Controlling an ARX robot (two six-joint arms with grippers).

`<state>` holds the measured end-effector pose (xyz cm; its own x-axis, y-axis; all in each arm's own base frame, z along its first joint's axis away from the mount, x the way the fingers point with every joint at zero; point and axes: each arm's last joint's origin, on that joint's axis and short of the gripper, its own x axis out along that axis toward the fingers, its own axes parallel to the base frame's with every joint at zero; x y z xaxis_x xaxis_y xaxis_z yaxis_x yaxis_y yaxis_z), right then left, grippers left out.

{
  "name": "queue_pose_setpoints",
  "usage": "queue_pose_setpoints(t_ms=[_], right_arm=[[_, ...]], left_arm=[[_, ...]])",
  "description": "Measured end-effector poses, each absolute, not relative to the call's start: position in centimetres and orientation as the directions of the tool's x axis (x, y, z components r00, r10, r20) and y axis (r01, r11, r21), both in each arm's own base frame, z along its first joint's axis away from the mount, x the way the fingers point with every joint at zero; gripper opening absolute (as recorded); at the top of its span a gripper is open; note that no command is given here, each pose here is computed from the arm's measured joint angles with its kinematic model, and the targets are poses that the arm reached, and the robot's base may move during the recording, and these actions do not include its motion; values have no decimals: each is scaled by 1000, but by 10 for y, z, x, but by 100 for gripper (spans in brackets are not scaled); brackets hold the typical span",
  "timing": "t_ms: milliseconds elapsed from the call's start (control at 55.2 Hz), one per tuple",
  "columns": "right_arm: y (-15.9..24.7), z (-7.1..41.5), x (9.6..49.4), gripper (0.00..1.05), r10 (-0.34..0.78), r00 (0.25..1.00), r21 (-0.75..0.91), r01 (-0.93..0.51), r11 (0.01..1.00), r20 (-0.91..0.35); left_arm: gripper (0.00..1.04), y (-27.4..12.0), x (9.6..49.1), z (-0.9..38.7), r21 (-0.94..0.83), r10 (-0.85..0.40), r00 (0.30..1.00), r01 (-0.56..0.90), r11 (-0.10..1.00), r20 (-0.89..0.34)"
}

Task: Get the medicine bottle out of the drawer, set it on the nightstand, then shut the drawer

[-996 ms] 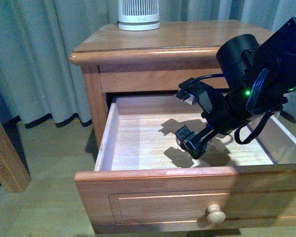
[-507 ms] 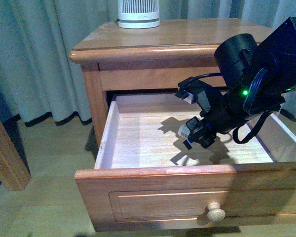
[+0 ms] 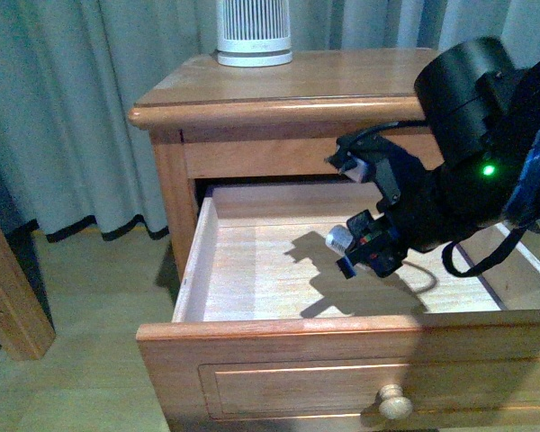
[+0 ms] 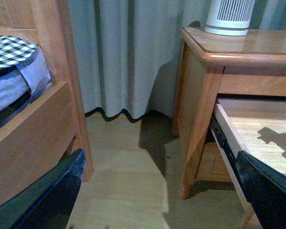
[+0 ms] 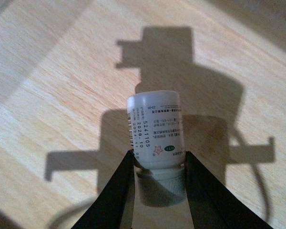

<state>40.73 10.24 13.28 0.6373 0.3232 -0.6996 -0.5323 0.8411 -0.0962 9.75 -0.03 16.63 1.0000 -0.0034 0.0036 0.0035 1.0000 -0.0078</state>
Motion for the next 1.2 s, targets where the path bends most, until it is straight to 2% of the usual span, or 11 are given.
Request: queue_pose_setpoints(t_ms=[145, 308, 471, 562, 688, 906, 1141, 1195], right_arm=[[94, 180, 386, 27, 357, 701, -61, -495, 867, -617], [84, 230, 379, 27, 363, 774, -45, -449, 892, -520], [72, 286, 391, 27, 285, 887, -83, -335, 938, -365], [68, 306, 404, 27, 224, 925, -88, -262, 961, -309], [67, 315, 426, 27, 152, 938, -85, -187, 979, -312], [97, 281, 479, 27, 98, 903, -83, -145, 986, -418], [118, 288, 500, 27, 75, 918, -96, -121, 988, -389], [120, 293, 501, 36, 74, 922, -97, -120, 988, -381]], left_arm=[[98, 0, 97, 166, -8, -3, 1000, 3, 1000, 4], [98, 0, 97, 166, -8, -3, 1000, 3, 1000, 4], [98, 0, 97, 166, -8, -3, 1000, 3, 1000, 4], [98, 0, 97, 166, -8, -3, 1000, 3, 1000, 4], [98, 0, 97, 166, -8, -3, 1000, 3, 1000, 4], [98, 0, 97, 166, -8, -3, 1000, 3, 1000, 4], [98, 0, 97, 166, -8, -3, 1000, 3, 1000, 4], [98, 0, 97, 166, -8, -3, 1000, 3, 1000, 4]])
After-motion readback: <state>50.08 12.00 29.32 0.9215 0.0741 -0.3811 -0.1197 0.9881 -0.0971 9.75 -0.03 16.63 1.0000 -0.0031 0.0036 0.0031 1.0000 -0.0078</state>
